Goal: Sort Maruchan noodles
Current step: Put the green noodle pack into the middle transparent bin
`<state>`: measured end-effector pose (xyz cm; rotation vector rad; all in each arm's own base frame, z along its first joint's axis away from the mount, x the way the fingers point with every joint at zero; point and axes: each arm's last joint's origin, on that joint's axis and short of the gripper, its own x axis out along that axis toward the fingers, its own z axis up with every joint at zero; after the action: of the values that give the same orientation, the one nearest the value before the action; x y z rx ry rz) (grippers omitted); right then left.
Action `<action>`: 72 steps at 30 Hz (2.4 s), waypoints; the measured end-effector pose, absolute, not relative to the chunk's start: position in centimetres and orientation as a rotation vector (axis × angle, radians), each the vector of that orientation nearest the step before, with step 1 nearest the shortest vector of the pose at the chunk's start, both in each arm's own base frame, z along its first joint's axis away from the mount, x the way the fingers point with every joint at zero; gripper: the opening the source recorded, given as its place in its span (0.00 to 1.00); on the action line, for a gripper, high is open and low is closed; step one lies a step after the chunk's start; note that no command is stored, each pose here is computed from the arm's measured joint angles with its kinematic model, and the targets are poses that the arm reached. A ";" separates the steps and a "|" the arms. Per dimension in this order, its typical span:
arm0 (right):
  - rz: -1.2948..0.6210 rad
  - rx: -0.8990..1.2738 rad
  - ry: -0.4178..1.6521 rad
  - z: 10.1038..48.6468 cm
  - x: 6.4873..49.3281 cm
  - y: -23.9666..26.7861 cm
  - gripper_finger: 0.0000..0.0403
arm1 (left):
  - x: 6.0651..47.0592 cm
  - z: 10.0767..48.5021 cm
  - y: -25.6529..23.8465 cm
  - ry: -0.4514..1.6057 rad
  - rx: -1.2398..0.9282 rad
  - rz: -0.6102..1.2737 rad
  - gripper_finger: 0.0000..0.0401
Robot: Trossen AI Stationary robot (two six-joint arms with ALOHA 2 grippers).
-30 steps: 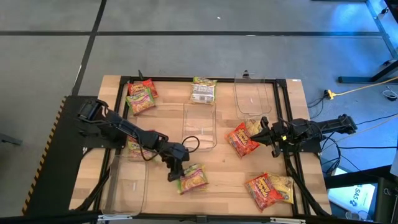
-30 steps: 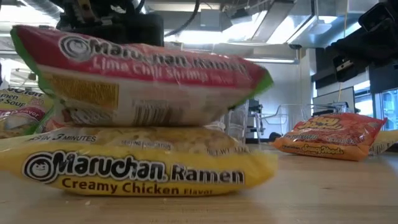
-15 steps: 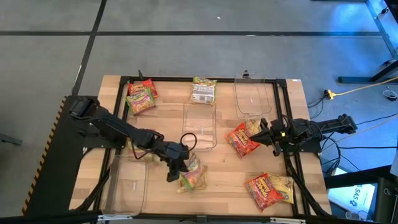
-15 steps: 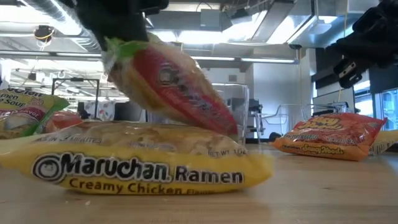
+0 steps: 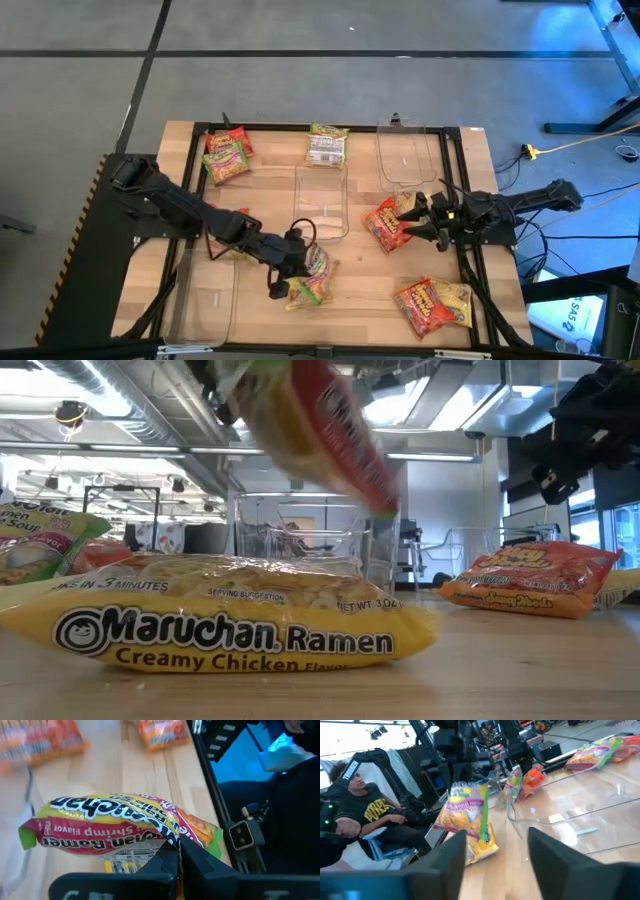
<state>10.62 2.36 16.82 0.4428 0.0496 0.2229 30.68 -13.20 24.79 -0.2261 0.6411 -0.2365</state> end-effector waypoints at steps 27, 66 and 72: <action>0.234 0.413 0.035 17.8 15.6 3.5 0.61 | 32.4 28.0 -12.3 0.354 0.229 -0.231 0.00; 0.493 0.333 0.286 20.4 27.0 6.8 0.59 | 32.6 28.0 -11.9 0.347 0.303 -0.170 0.00; 0.499 0.285 0.281 20.3 27.1 6.9 0.43 | 32.6 28.0 -11.7 0.353 0.226 -0.129 0.01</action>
<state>27.10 6.86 20.27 0.2849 0.2805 0.4995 32.63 -11.70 28.03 0.2263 0.3534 -0.1290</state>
